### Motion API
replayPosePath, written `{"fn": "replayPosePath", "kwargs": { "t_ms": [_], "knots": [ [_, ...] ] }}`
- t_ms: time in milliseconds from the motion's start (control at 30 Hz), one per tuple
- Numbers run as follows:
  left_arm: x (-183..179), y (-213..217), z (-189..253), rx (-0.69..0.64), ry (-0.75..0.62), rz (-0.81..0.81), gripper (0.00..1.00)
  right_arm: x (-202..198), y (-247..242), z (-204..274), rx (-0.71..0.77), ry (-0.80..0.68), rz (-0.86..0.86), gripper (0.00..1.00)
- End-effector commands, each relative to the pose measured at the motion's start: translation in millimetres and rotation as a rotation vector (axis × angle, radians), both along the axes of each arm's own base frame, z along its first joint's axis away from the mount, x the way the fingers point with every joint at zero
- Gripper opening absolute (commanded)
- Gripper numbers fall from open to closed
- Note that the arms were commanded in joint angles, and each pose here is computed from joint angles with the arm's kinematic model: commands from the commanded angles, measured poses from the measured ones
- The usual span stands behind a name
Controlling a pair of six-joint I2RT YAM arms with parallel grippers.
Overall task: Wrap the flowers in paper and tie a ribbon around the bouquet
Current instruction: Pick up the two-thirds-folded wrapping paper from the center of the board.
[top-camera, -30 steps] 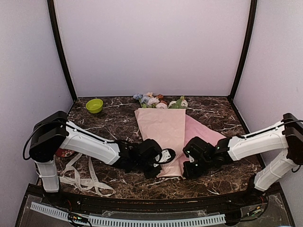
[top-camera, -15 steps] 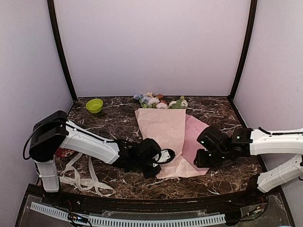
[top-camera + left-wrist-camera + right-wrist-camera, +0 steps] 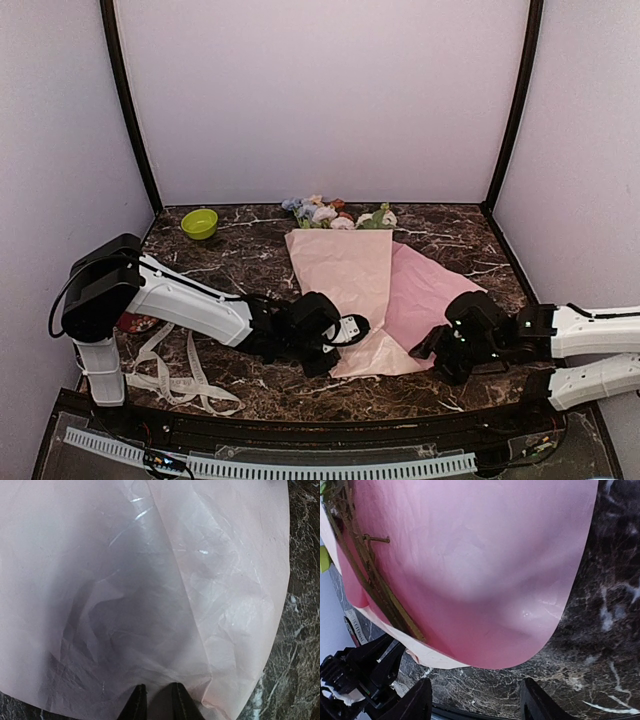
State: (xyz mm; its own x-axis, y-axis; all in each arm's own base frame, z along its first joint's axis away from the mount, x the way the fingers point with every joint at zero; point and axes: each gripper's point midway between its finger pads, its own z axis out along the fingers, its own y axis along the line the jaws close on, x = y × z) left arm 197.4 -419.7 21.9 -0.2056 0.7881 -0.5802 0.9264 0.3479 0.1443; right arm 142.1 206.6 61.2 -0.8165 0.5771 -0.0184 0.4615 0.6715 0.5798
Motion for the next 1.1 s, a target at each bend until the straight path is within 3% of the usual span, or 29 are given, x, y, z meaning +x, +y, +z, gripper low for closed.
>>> {"fn": "replayPosePath", "kwargs": {
  "t_ms": [0, 300, 533, 800, 1067],
  "knots": [
    [-8, 13, -5, 0.039, 0.034, -0.003, 0.19, 4, 29, 3, 0.083, 0.044, 0.018, 0.62],
    [-9, 17, -5, 0.048, 0.037, 0.000, 0.19, -3, 26, -32, 0.003, 0.141, -0.001, 0.62],
    [-7, 17, 3, 0.035, 0.020, 0.005, 0.19, 12, 10, -41, -0.066, 0.087, -0.014, 0.35],
    [14, 13, 36, -0.032, -0.083, 0.081, 0.34, 16, -1, -40, -0.154, 0.028, 0.045, 0.02],
    [49, 3, 51, -0.050, -0.183, 0.144, 0.41, 25, 7, -27, -0.212, -0.035, 0.150, 0.00]
  ]
}}
